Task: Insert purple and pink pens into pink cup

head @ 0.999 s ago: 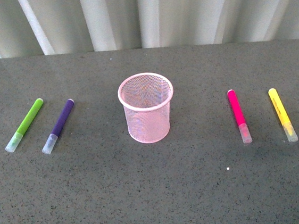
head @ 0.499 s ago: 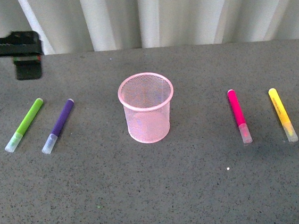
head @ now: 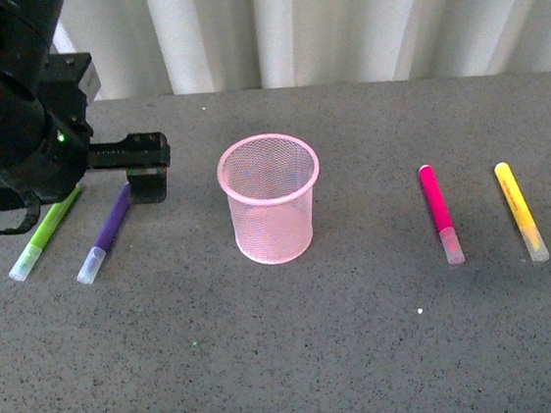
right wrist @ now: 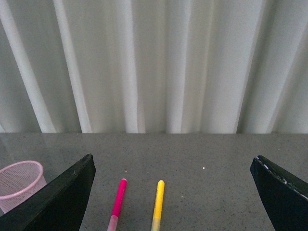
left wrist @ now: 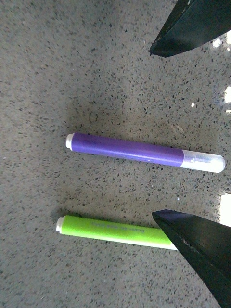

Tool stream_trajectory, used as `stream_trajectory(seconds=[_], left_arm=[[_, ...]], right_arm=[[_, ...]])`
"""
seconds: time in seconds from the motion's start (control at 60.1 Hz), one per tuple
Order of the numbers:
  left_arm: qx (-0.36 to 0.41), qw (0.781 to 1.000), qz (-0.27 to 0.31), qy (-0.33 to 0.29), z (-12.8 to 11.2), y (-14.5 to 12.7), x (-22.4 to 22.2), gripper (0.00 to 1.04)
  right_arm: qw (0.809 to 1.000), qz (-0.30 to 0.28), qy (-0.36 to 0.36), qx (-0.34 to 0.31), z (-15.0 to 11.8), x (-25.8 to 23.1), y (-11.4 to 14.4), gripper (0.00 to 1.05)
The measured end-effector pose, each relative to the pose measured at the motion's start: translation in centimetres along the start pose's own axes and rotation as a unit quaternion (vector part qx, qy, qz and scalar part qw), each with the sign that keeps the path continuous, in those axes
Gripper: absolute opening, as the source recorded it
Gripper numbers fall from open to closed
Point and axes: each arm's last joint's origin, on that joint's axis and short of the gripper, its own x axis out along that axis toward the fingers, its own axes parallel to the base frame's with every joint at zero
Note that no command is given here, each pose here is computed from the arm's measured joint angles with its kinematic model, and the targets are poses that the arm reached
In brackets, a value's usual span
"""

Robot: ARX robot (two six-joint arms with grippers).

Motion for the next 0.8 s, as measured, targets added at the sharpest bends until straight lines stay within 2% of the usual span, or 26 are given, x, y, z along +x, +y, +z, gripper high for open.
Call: stream_trajectory(seconds=[0.116,0.433,0.799], left_arm=[[-0.001,1.0,-0.002,0.013,-0.2,0.1,1.2,0.98],[0.005,1.0,0.005,0.005,1.4,0.3,2.8,0.98],[0.015,1.0,0.01,0.018,0.9,0.1,3.9,0.98]], right_arm=[[1.0,0.0,0.0,0.0,0.0,0.0,0.0,0.98],[1.0,0.0,0.0,0.0,0.0,0.0,0.0,0.98],[1.0,0.0,0.0,0.0,0.0,0.0,0.0,0.98]])
